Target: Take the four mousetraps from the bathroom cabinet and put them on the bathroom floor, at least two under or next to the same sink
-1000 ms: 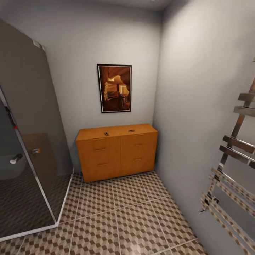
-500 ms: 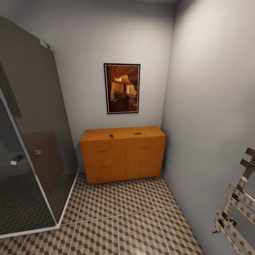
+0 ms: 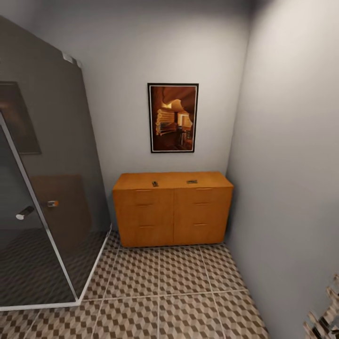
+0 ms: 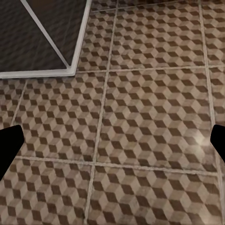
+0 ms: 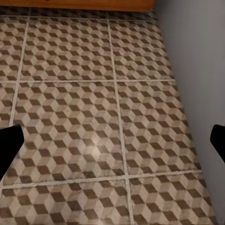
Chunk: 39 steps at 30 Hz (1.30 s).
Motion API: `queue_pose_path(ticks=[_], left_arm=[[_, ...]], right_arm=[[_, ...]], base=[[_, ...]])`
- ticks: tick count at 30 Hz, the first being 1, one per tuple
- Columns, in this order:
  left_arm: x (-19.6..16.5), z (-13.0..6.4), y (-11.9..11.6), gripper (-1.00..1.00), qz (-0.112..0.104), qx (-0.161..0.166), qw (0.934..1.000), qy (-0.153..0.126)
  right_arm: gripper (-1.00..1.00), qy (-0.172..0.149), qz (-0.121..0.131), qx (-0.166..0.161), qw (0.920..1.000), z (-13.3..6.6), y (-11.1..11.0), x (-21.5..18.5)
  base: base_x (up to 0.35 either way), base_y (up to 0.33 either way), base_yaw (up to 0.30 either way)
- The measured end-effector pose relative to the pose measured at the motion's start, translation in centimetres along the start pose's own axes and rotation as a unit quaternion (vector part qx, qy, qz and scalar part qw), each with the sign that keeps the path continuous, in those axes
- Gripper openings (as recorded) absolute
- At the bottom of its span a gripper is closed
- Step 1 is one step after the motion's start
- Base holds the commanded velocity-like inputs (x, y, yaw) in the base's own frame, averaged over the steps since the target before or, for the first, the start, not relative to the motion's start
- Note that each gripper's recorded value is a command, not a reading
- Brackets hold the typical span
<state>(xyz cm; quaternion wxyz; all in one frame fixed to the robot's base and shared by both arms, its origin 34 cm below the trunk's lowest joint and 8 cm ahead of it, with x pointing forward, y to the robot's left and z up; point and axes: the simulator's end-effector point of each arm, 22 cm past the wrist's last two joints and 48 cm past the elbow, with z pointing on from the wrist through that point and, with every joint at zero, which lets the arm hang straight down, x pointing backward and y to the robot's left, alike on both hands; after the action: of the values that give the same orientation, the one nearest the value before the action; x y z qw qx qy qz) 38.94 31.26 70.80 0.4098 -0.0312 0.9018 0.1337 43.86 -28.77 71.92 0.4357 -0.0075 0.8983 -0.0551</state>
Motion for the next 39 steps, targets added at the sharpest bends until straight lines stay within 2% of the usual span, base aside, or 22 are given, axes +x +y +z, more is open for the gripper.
queue_pose_path(ticks=[13, 39], left_arm=[[-0.01, 0.00, -0.04, 1.00, 0.000, 0.000, 1.0000, 0.000], [0.02, -0.04, -0.24, 1.00, -0.001, 0.002, 1.0000, 0.001]], right_arm=[[1.00, 0.001, 0.000, 0.000, 1.0000, 0.00, 0.00, 0.02], [1.00, 0.001, 0.000, 0.000, 1.0000, 0.00, 0.05, 0.04]], base=[[0.220, -0.170, 0.160], [0.215, -0.176, 0.005]])
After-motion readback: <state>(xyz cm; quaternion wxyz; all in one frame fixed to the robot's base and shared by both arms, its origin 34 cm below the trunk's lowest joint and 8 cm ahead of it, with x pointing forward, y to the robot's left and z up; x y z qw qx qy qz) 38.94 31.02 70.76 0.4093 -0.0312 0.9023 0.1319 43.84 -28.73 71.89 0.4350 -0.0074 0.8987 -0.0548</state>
